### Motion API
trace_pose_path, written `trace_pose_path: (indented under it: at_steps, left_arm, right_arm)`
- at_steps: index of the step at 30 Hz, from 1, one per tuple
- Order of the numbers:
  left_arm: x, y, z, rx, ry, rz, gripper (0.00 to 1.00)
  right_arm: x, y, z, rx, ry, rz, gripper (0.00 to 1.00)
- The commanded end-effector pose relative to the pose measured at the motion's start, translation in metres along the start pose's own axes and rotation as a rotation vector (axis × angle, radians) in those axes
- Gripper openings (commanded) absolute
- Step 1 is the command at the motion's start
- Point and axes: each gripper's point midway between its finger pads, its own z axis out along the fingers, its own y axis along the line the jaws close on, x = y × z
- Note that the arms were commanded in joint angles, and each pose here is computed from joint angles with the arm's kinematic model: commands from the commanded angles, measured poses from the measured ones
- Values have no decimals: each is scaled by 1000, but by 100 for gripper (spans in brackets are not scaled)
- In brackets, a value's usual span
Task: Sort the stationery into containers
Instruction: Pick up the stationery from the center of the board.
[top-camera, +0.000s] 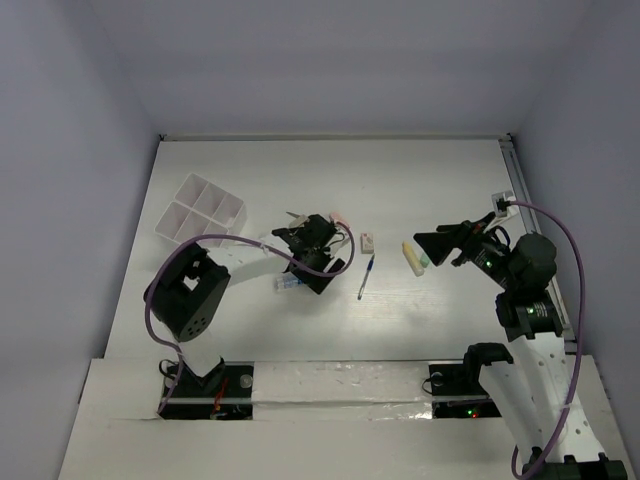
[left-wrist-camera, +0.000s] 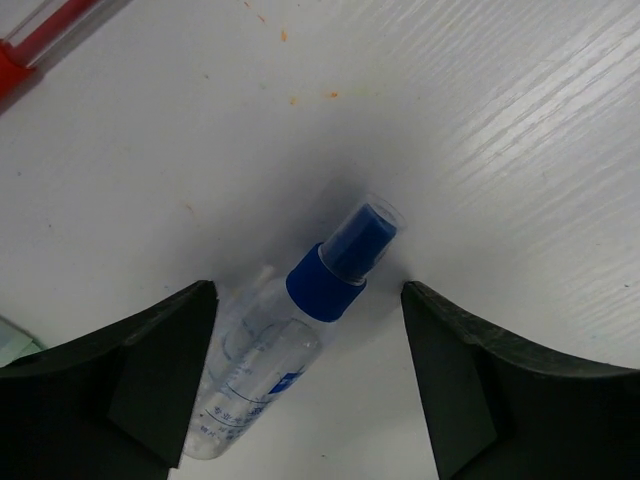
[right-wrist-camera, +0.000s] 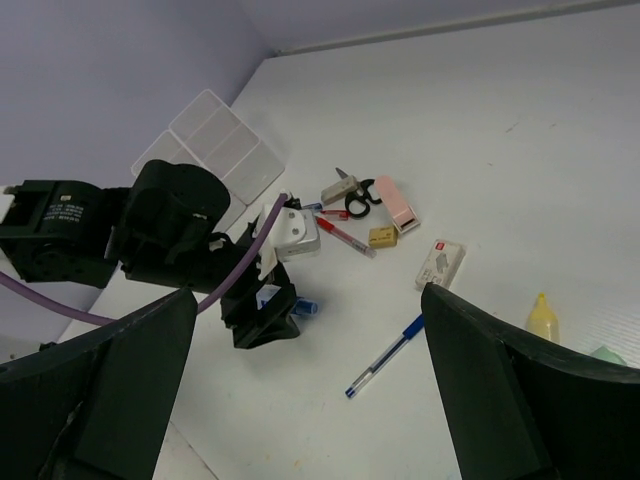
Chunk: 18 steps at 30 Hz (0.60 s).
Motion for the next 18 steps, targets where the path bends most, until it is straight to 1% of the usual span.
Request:
trace_pose_path:
  at_steps: [1,2,4,5,6,7,9,10,11,13,16,18]
  left_arm:
    - [-7,4,-2,-23,3,0,70]
    - [-4,3,0,-17,13,0,65]
    - [-3,1,1,-11,18,-5,45]
    - [-3,1,0,-9,15,-5,45]
    - [-2,0,0,-5,17,-7,41]
    - [-2,0,0,-5,18,-11,31]
    - [-2,-1,-1,0,18,-13,16]
    - [-2,0,-1,-3,18,-19,2]
    - [-4,0,-3,-4,11,-22,0]
    - [-9,-1,-8,4,-12,-27,0]
    - [-38,-1,-32,3,-127,-54,0]
    - [-72,5,-64,-17,-272,-107,0]
  right_arm:
    - [-7,4,0,-3,-25,-33,100]
    - [-7,4,-1,-3,-25,-33,100]
    - [-6,3,0,-3,-22,-31,100]
    - [-7,3,0,-3,-23,-32,100]
    - [-7,3,0,-3,-23,-32,100]
    - [-6,3,0,-4,-22,-33,100]
    - [-6,3,0,-6,-21,-31,100]
    - [-6,3,0,-7,-20,-31,100]
    - [-6,3,1,-6,-18,-30,100]
    - [-6,3,1,-10,-19,-30,100]
    - [-6,1,3,-3,-15,-24,100]
    - [-6,-1,4,8,-15,-25,100]
